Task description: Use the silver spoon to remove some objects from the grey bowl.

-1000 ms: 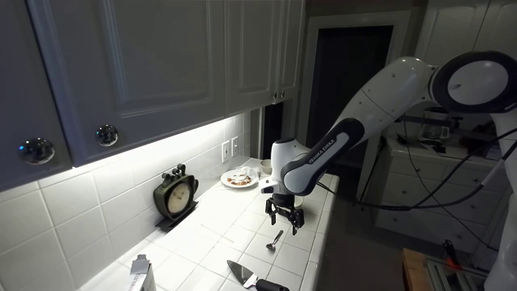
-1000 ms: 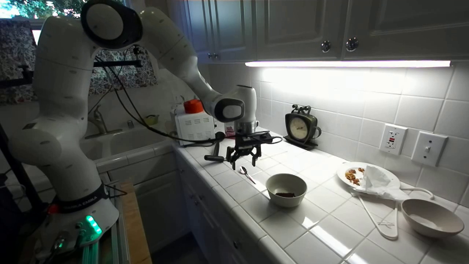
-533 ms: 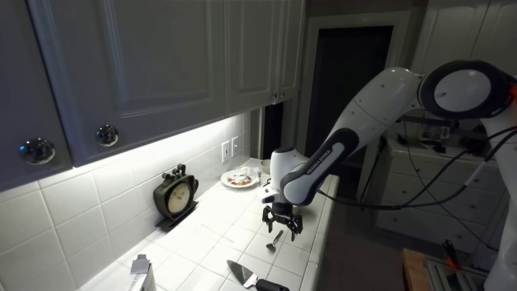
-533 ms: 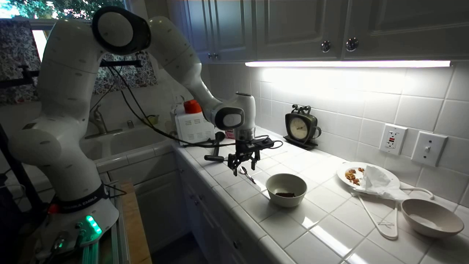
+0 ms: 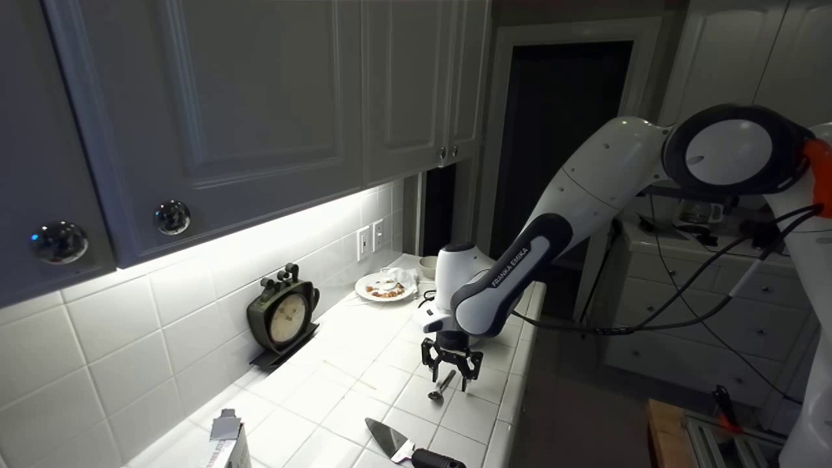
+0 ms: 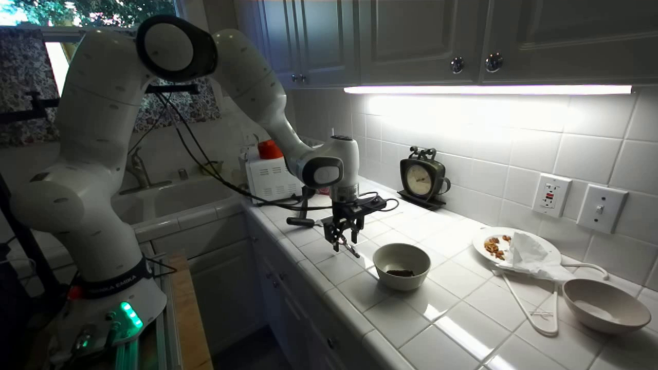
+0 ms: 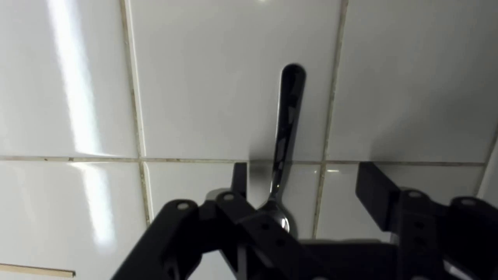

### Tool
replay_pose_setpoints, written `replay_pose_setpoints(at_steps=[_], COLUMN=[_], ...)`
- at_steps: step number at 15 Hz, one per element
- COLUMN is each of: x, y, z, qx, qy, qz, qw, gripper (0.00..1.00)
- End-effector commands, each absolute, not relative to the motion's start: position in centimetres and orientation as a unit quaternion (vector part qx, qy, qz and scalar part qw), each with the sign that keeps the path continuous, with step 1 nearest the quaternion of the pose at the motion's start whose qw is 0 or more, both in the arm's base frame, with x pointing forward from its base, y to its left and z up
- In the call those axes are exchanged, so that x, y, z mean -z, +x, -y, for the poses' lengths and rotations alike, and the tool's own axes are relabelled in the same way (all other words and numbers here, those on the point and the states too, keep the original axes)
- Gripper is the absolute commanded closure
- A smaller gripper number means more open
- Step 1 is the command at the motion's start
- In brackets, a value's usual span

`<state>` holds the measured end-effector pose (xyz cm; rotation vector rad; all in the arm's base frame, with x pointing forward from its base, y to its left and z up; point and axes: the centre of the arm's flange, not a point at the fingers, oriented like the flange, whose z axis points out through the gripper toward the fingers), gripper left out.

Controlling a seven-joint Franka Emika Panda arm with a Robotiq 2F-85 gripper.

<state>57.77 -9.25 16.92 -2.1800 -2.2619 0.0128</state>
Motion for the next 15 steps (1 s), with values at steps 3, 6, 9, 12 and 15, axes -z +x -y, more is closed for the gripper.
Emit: replay_pose_setpoints(at_steps=[3,6,9,12,15], x=[-16.3,-16.3,-16.5,-16.3,-17.6], y=[58.6,59.0,59.4,59.6,59.2], z=[9.2,9.2,9.4,9.3,8.8], qx=[0.01,0.009,0.01,0.008,-0.006], qy=[-0.677,-0.675,-0.675,-0.679,-0.705], qz=[0.736,0.738,0.738,0.734,0.709], qw=[-0.001,-0.002,-0.003,-0.003,-0.004], gripper=[0.7,0.91,1.0,0.98,0.98])
